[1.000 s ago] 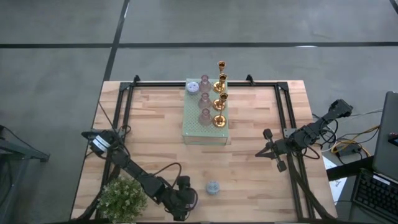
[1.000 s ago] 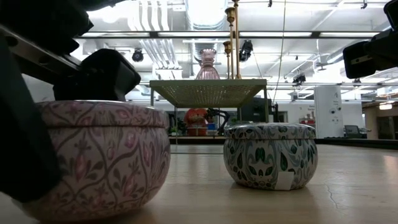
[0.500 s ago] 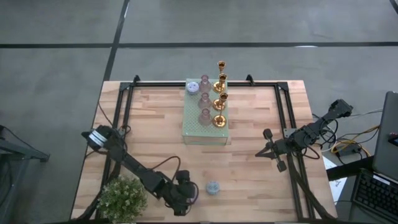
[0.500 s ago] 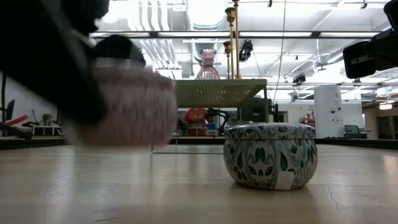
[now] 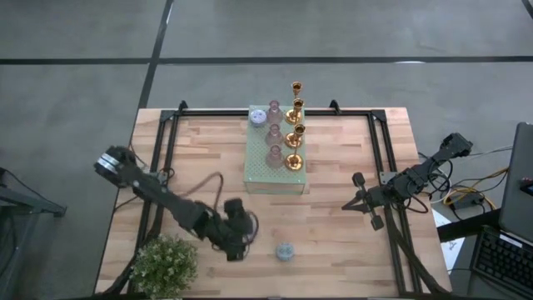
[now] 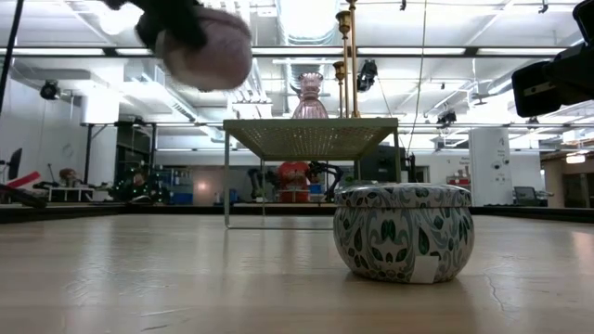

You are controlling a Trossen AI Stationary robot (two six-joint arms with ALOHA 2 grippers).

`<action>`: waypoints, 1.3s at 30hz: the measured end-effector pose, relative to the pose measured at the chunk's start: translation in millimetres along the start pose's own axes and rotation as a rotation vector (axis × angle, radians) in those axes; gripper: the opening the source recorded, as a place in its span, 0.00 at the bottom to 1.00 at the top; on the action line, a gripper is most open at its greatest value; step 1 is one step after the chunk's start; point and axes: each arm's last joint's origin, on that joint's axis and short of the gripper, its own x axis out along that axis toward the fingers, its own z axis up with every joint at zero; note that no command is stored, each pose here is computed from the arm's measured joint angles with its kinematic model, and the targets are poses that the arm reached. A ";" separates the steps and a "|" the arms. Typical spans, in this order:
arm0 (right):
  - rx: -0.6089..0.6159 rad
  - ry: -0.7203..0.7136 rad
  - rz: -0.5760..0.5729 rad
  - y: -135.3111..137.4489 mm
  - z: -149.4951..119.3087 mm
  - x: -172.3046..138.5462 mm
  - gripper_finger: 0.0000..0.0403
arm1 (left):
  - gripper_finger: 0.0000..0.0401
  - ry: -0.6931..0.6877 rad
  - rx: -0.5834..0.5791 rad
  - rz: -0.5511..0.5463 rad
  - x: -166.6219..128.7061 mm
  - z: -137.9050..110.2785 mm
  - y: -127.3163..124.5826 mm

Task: Pick & Place candle stick holders
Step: Put the purple scented candle on the shelf align with other scented candle

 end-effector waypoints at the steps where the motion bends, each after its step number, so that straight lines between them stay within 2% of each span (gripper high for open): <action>1: 0.000 0.000 0.000 0.0 0.0 0.0 0.02 | 0.78 -0.012 -0.007 0.016 -6.0 4.6 8.3; 5: 0.000 0.000 0.000 0.0 0.0 0.0 0.02 | 0.78 -0.047 -0.026 0.081 -27.1 20.8 44.8; 10: 0.000 0.001 0.000 0.0 -0.1 0.0 0.02 | 0.78 -0.107 -0.112 0.179 -43.6 39.4 96.0; 17: 0.000 0.000 0.000 0.0 0.1 0.0 0.02 | 0.78 -0.115 -0.291 0.345 -49.1 49.3 165.8; 21: 0.000 0.000 0.000 0.0 -0.1 0.0 0.02 | 0.78 -0.115 -0.370 0.421 -45.3 51.4 197.2; 28: 0.000 0.000 0.000 0.0 -0.1 0.0 0.02 | 0.78 -0.107 -0.423 0.476 -35.0 52.6 230.5; 34: 0.000 0.001 0.000 0.0 -0.1 0.0 0.02 | 0.78 -0.158 -0.479 0.497 -26.0 57.3 245.6; 39: 0.000 0.000 0.000 0.0 -0.1 0.0 0.02 | 0.78 -0.131 -0.494 0.519 -12.2 55.4 255.1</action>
